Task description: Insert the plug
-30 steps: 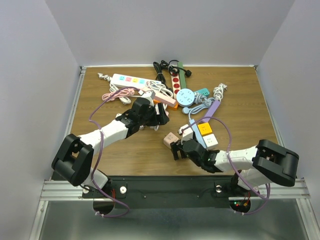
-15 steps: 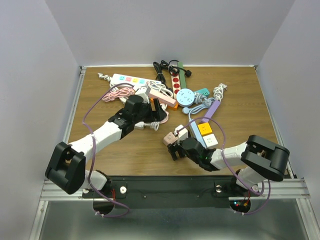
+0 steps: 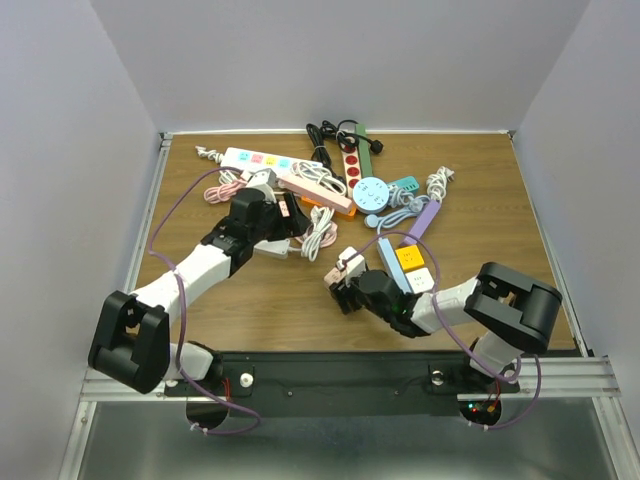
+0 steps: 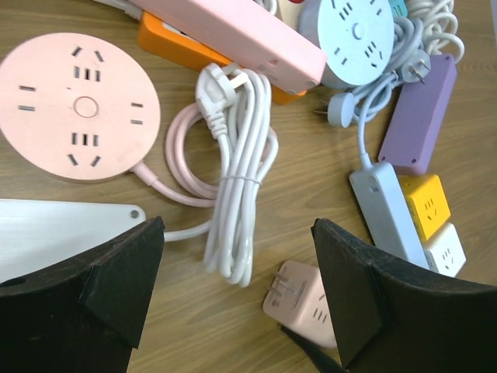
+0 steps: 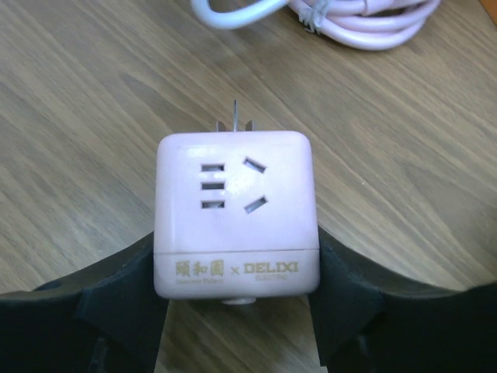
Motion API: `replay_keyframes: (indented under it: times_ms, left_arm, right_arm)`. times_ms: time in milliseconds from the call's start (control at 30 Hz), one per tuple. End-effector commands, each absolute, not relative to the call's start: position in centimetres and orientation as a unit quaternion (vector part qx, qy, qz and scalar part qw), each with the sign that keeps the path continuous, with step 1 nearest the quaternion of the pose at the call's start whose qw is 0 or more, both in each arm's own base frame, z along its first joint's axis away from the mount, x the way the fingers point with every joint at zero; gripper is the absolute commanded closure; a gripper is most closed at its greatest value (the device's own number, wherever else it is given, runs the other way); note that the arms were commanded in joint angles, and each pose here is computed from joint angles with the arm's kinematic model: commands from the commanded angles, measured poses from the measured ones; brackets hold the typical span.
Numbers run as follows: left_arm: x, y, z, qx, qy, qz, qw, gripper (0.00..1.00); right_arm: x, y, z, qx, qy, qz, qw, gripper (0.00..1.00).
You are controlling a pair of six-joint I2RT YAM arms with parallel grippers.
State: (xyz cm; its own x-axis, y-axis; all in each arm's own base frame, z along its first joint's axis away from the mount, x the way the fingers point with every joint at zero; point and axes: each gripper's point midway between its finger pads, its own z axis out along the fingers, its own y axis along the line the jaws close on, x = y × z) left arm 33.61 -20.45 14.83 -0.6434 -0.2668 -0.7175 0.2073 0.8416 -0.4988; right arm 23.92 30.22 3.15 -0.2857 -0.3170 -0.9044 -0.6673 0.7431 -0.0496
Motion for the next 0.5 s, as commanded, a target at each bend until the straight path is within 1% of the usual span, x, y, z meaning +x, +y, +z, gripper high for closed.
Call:
replay_keyframes:
  times_ms: [0,133,233,267,367,400,433,467]
  left_arm:
    - [35.2,-18.1,15.9,-0.034,0.85,-0.248,0.464,0.11]
    - [37.5,-15.7,15.6,-0.069,0.844,-0.219,0.485,0.11]
    - [39.1,-14.4,15.1,-0.085,0.844,-0.197,0.492,0.11]
    - [39.4,-14.4,15.0,-0.085,0.843,-0.196,0.493,0.11]
    - [40.9,-13.5,14.4,-0.096,0.843,-0.174,0.5,0.11]
    - [41.2,-13.4,13.5,-0.098,0.847,-0.171,0.493,0.11]
    - [41.4,-13.5,13.2,-0.097,0.848,-0.171,0.493,0.11]
    - [41.9,-13.5,13.3,-0.097,0.846,-0.172,0.495,0.11]
  right_arm:
    - [25.4,31.9,6.5,-0.301,0.749,0.196,0.556,0.51]
    - [25.2,32.6,7.5,-0.304,0.743,0.213,0.556,0.63]
    - [25.1,33.5,8.7,-0.304,0.742,0.23,0.551,0.69]
    - [24.9,33.4,8.4,-0.308,0.751,0.225,0.539,0.7]
    - [24.9,33.4,10.3,-0.312,0.754,0.221,0.534,0.74]
    - [24.9,33.4,11.7,-0.31,0.748,0.225,0.542,0.76]
    - [24.9,33.4,12.4,-0.312,0.747,0.224,0.543,0.76]
    - [24.7,33.1,12.2,-0.325,0.753,0.214,0.53,0.76]
